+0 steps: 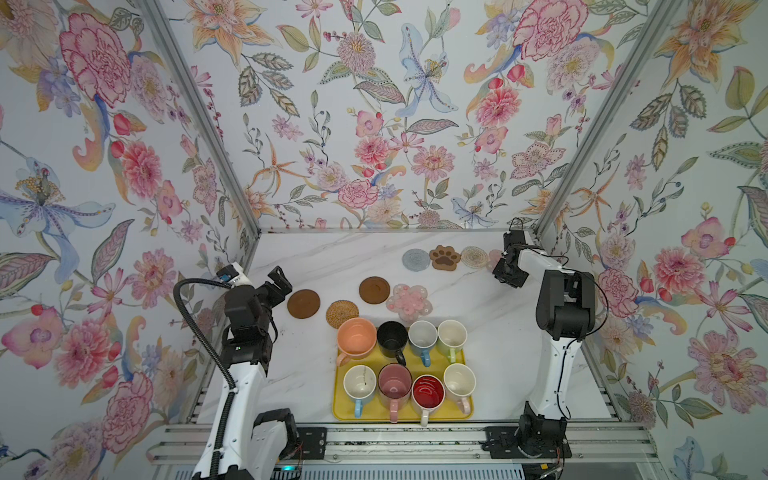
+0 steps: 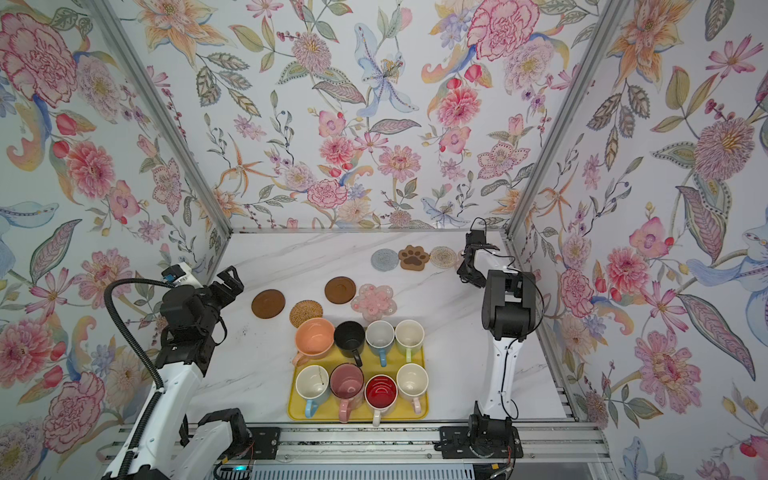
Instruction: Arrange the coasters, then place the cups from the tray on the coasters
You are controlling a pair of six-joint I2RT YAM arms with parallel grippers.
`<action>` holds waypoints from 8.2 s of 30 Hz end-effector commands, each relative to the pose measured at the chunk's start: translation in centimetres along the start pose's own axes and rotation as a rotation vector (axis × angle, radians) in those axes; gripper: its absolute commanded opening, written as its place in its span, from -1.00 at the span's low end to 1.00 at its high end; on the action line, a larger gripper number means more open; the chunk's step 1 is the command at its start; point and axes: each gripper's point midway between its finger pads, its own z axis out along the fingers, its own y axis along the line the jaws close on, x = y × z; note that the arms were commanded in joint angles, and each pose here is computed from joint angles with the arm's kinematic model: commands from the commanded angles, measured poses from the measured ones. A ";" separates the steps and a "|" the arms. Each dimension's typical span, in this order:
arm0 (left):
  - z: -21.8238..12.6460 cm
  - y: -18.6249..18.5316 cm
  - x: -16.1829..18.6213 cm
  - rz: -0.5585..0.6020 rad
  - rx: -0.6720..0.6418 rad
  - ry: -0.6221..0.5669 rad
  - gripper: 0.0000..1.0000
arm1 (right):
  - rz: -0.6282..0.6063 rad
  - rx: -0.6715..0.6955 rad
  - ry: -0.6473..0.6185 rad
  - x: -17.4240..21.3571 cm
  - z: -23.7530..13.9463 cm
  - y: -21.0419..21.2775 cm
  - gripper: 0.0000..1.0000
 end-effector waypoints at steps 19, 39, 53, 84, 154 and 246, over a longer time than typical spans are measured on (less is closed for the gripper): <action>1.1 -0.8 1.0 0.001 0.041 0.097 0.98 | -0.020 0.021 0.013 -2.1 -0.3 -1.5 -0.13; 6.9 -11.7 10.5 0.277 0.134 0.565 0.77 | -0.128 -0.418 -0.463 0.4 -22.9 3.4 0.99; 9.4 -16.5 21.0 0.495 0.035 0.795 0.55 | -0.090 -0.497 -0.434 4.2 -23.3 2.1 0.99; 12.8 -14.5 28.9 0.619 -0.085 0.915 0.38 | -0.083 -0.474 -0.386 5.6 -22.3 1.3 0.99; 24.7 -14.5 19.4 0.357 0.020 0.685 0.24 | -0.518 -0.493 -0.019 14.1 -19.3 16.3 0.93; 9.3 -10.4 -0.2 0.182 0.140 0.169 0.98 | -0.813 -0.453 0.189 22.8 -13.4 24.6 -0.60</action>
